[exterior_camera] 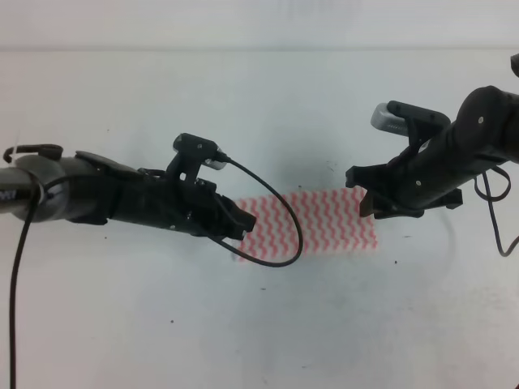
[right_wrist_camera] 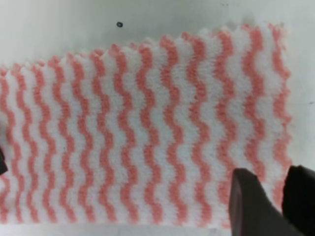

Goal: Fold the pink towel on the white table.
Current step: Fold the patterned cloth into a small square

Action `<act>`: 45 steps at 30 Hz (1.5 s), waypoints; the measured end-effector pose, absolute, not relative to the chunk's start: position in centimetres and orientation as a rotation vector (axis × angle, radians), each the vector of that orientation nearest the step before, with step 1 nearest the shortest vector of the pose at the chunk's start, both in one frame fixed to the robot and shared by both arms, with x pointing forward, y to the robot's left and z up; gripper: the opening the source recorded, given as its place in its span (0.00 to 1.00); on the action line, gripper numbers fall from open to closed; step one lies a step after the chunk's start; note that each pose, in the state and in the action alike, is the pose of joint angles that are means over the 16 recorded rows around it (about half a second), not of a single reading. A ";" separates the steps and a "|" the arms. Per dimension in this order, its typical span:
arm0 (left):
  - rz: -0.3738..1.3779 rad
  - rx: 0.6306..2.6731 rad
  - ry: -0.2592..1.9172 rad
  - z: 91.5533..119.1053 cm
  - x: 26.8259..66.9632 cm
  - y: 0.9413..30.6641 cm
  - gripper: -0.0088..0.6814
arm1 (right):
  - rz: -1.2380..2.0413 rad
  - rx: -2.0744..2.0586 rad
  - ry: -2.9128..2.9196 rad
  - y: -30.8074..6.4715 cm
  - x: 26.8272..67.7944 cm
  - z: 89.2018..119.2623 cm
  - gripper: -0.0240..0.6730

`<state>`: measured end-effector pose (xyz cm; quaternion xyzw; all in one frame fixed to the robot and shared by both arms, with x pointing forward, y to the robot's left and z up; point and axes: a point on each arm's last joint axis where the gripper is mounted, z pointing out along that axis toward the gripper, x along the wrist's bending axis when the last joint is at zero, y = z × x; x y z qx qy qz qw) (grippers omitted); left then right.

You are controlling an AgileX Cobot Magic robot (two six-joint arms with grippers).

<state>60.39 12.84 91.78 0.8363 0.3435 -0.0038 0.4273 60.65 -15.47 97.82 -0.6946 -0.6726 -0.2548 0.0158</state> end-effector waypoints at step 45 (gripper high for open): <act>0.076 2.188 0.792 91.3 60.6 12.3 0.01 | -0.794 -2.161 -2.091 -15.5 60.7 97.8 0.06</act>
